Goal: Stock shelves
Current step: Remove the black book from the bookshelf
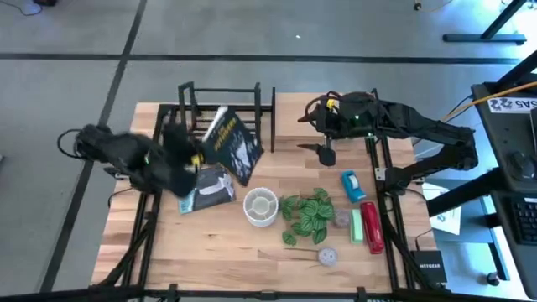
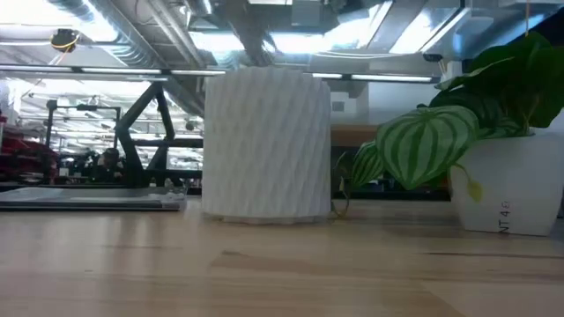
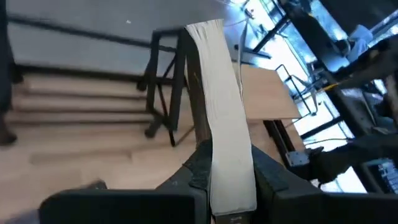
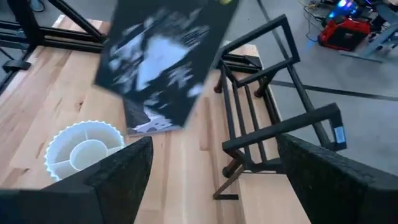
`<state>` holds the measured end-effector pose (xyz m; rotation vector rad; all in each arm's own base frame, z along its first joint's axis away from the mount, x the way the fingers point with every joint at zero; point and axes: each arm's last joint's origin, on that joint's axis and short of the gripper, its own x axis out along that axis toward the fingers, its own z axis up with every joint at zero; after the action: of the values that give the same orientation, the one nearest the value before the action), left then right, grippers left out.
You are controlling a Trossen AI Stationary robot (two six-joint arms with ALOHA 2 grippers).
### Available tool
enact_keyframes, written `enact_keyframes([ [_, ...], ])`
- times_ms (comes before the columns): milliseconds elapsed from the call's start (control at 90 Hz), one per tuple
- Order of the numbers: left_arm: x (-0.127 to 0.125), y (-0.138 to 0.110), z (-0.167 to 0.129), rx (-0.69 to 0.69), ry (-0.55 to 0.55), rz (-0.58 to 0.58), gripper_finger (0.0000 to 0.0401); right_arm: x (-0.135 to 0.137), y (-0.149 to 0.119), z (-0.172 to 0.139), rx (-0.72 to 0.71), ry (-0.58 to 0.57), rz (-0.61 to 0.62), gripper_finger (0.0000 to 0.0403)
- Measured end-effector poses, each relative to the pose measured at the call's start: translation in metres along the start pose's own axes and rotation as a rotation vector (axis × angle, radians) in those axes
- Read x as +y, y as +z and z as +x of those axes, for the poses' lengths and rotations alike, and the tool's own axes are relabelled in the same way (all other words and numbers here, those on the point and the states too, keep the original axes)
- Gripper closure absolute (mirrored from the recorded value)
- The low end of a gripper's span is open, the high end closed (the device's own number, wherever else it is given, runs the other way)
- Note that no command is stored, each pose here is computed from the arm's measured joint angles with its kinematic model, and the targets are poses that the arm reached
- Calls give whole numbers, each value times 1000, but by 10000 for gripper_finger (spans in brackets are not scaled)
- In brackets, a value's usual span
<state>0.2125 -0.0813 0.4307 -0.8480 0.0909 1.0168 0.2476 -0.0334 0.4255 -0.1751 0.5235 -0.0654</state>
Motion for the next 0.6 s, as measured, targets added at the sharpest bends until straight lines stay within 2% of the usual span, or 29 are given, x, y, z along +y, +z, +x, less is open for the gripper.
enact_keyframes([
  [133, 18, -43, 11, -92, -7, -109, 370, -4, -1, 0, 2, -8, 9, 72],
  [200, 30, -59, 16, -56, 37, -120, 370, -4, -1, 0, 2, -8, 9, 72],
  [278, 42, -75, 18, 21, 111, -82, 370, -4, -1, 0, 2, -8, 9, 72],
  [600, 57, -88, 19, 66, 148, 20, 370, -5, 1, 0, -22, -12, 42, 72],
])
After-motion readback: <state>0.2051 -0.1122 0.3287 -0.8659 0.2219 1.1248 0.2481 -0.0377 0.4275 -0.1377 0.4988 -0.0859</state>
